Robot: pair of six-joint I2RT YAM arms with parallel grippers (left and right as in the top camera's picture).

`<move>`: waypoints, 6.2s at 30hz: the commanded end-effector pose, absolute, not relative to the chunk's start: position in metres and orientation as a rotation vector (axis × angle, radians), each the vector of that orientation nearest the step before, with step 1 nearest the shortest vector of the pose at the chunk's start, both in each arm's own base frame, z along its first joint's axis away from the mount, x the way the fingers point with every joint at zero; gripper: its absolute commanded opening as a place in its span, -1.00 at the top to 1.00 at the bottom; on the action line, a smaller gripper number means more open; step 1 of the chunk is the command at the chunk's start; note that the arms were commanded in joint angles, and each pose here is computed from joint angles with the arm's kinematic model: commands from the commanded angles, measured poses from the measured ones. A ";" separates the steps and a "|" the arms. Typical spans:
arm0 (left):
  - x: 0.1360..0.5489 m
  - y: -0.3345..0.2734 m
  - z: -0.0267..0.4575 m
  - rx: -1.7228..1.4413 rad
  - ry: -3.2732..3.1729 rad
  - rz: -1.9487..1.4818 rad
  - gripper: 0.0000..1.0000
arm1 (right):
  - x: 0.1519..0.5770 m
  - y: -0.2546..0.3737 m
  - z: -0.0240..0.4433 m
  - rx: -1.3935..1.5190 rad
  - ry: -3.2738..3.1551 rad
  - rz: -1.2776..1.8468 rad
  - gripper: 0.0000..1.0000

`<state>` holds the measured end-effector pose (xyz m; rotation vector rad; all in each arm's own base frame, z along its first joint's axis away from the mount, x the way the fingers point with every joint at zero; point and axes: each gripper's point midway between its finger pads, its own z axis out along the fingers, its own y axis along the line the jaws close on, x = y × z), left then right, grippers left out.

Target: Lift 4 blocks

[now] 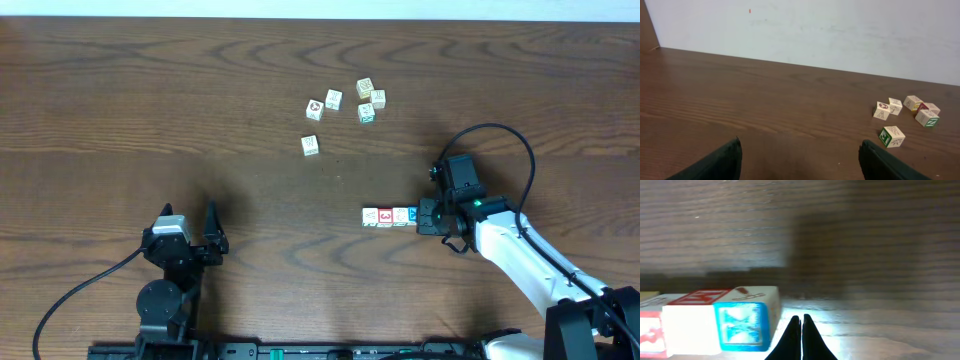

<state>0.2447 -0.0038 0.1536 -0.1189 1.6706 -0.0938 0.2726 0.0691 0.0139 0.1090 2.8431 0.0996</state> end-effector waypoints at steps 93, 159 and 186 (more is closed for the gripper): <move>0.244 0.002 0.136 -0.142 1.721 -0.065 -0.50 | 0.211 0.021 0.155 0.232 2.089 0.178 0.60; 0.213 -0.096 0.160 0.132 2.193 -0.695 -0.50 | 0.194 0.018 0.138 0.241 2.236 0.145 0.53; 0.236 -0.116 0.112 0.143 2.387 -0.816 0.86 | 0.212 0.028 0.103 0.288 2.419 0.137 0.98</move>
